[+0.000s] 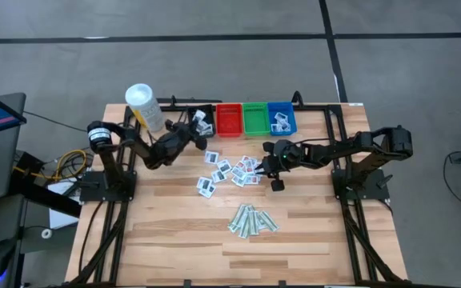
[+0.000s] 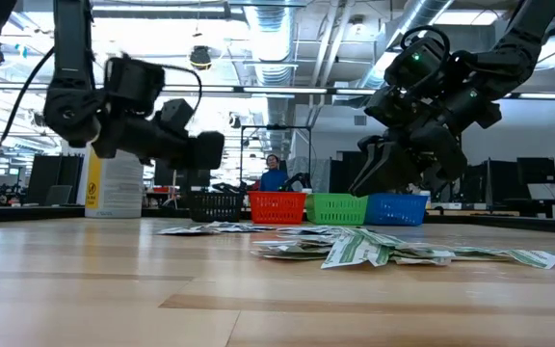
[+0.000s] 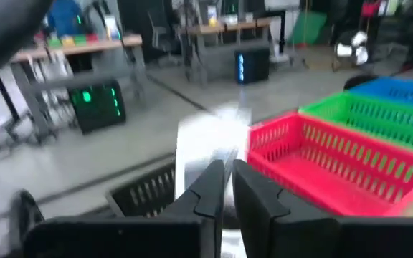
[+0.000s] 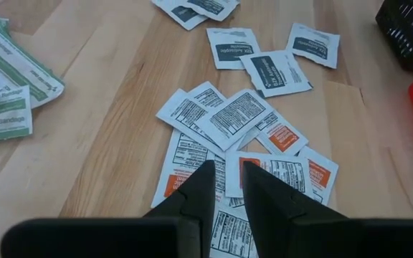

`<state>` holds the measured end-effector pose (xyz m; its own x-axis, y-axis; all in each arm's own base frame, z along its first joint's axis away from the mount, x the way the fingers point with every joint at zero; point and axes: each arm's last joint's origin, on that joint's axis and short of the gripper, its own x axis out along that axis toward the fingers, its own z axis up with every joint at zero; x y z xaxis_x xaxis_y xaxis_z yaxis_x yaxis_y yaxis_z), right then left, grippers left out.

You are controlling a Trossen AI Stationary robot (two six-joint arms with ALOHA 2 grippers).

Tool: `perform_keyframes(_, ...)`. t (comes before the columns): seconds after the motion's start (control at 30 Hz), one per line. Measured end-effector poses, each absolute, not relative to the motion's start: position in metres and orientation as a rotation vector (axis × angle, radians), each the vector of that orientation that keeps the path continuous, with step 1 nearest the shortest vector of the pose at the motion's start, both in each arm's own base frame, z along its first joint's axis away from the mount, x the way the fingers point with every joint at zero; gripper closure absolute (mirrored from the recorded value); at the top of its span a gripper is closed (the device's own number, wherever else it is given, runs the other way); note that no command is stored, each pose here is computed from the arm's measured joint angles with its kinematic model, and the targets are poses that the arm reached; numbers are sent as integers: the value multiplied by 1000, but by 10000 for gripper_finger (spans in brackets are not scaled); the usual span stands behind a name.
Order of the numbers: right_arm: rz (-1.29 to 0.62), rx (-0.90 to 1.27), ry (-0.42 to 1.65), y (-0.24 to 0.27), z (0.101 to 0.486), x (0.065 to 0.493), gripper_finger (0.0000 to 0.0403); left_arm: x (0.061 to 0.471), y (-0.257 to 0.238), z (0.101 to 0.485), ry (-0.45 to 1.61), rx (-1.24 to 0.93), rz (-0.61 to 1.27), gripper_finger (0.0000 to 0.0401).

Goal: Pick & Place First Aid Supplies
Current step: Put the black towelette pack into the black bin

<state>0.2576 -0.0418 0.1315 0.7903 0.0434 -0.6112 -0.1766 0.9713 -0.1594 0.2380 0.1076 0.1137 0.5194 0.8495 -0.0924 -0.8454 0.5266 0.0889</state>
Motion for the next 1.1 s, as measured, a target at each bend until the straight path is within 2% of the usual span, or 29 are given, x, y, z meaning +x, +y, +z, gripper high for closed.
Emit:
perform_keyframes(0.17, 102, -207, 652, -46, 131, 257, 338, 241, 120, 106, 190, -85, 956, 360)
perform_keyframes(0.57, 95, -204, 654, -48, 131, 256, 338, 242, 116, 127, 105, -91, 930, 337)
perform_keyframes(0.7, 98, -205, 654, -47, 131, 257, 338, 245, 107, 137, 108, -100, 793, 328)
perform_keyframes(0.93, 122, -196, 647, -47, 131, 257, 338, 251, 83, 141, 201, -48, 415, 330)
perform_keyframes(1.1, 123, -196, 647, -47, 131, 257, 338, 254, 69, 136, 269, 34, 301, 320)
